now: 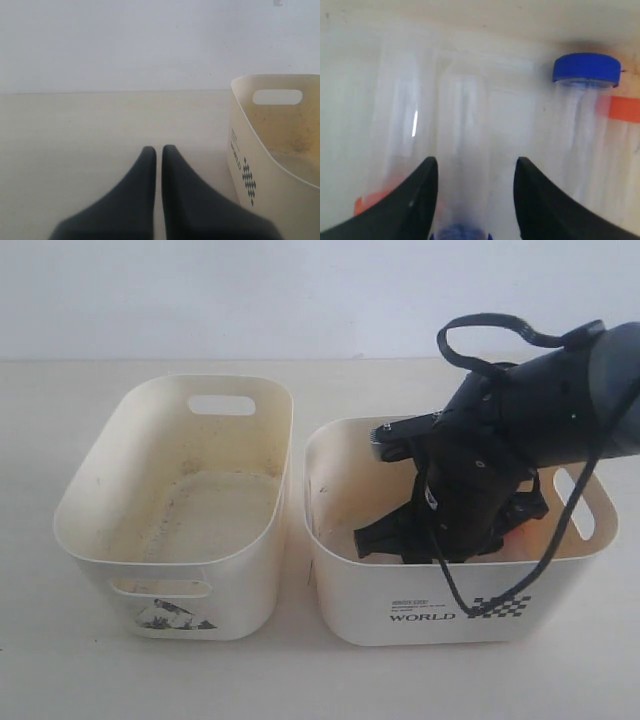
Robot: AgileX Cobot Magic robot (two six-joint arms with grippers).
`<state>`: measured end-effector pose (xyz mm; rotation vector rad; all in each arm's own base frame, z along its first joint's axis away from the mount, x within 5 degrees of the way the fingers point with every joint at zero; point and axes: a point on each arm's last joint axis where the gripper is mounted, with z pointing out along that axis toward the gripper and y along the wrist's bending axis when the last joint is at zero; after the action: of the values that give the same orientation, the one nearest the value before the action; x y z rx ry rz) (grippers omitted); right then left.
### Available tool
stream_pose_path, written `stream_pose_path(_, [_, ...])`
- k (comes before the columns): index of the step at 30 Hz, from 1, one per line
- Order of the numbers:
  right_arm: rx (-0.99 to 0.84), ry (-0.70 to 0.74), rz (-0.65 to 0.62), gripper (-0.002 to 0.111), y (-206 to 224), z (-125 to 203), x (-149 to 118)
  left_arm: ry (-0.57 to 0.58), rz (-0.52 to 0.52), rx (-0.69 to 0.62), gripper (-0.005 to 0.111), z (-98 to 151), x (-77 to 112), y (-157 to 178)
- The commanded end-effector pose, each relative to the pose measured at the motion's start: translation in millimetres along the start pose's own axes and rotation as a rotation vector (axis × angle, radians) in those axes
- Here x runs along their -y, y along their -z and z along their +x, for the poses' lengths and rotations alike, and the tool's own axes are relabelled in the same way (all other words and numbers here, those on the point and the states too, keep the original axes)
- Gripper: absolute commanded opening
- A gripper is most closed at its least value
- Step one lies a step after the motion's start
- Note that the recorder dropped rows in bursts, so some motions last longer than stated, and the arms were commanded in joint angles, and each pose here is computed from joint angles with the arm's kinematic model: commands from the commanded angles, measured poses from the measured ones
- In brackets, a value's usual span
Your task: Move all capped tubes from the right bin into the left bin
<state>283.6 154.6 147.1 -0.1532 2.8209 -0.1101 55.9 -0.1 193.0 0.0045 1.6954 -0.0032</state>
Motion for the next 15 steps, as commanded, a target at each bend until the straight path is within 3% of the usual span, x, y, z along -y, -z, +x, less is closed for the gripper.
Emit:
stream_pose_path(1, [-0.031,-0.002,0.006,0.045,-11.9,1.4,-1.7,0.013,0.001,0.003,0.004,-1.2,0.1,0.2])
stream_pose_path(11, [-0.055,-0.002,0.014,0.045,-18.7,3.8,-2.5,0.013,0.001,0.003,0.004,-1.2,0.1,0.2])
stream_pose_path(13, [-0.054,0.0,0.015,0.037,-18.7,3.7,-2.4,0.013,0.001,0.003,0.004,-1.2,0.1,0.2])
stream_pose_path(14, [-0.054,0.001,0.015,0.021,-18.7,3.7,-2.4,0.013,0.001,0.003,0.004,-1.2,0.1,0.2])
stream_pose_path(15, [-0.054,0.001,0.015,0.013,-18.7,3.7,-2.4,0.013,0.001,0.003,0.004,-1.2,0.1,0.2])
